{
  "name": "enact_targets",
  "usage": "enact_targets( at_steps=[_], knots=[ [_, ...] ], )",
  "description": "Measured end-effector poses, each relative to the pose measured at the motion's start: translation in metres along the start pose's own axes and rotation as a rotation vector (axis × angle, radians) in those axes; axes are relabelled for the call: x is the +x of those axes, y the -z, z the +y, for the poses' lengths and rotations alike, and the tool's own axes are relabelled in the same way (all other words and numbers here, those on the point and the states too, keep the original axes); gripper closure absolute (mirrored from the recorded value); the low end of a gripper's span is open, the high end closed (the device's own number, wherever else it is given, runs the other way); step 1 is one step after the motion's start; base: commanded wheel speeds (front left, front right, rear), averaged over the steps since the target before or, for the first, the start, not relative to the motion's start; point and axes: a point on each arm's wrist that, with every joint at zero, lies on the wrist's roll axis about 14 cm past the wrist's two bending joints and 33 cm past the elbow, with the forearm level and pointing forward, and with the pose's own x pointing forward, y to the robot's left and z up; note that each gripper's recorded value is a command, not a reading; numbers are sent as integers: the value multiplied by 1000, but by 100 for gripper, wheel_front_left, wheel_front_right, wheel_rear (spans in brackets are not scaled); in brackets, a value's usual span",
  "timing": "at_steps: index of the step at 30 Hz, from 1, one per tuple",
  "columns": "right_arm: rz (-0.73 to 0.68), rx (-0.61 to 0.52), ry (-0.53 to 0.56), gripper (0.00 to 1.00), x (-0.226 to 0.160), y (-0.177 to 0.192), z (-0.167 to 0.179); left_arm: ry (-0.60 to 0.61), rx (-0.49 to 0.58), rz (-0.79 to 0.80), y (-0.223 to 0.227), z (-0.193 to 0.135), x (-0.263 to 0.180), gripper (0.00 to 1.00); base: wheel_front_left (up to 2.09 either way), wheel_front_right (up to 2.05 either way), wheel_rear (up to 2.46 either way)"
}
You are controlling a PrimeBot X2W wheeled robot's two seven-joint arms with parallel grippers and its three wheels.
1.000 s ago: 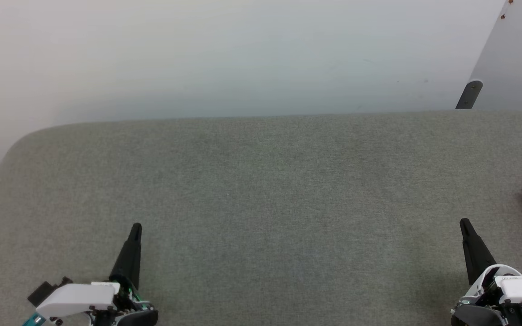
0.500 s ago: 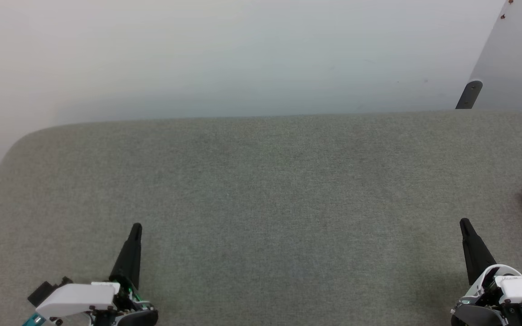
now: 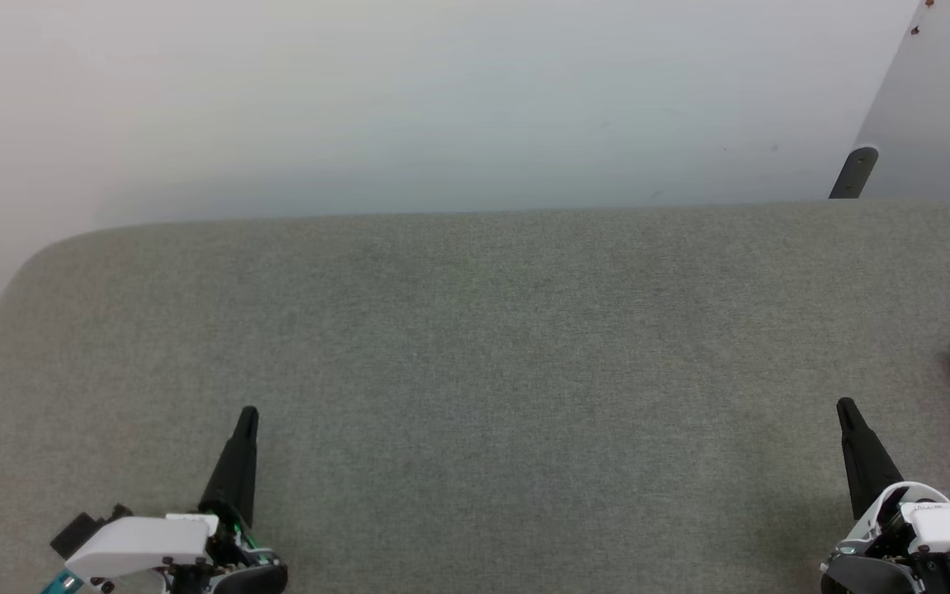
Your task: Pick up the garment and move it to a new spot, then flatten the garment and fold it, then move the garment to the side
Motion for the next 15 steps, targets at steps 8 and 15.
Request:
enact_targets(
  at_steps=[8, 15],
  knots=[
    [0, 0, 0, 100, 0, 0, 0, 0, 0, 0, 0, 0, 0, 100, 0, 0, 0],
    [0, 0, 0, 100, 0, 0, 0, 0, 0, 0, 0, 0, 0, 100, 0, 0, 0]
  ],
)
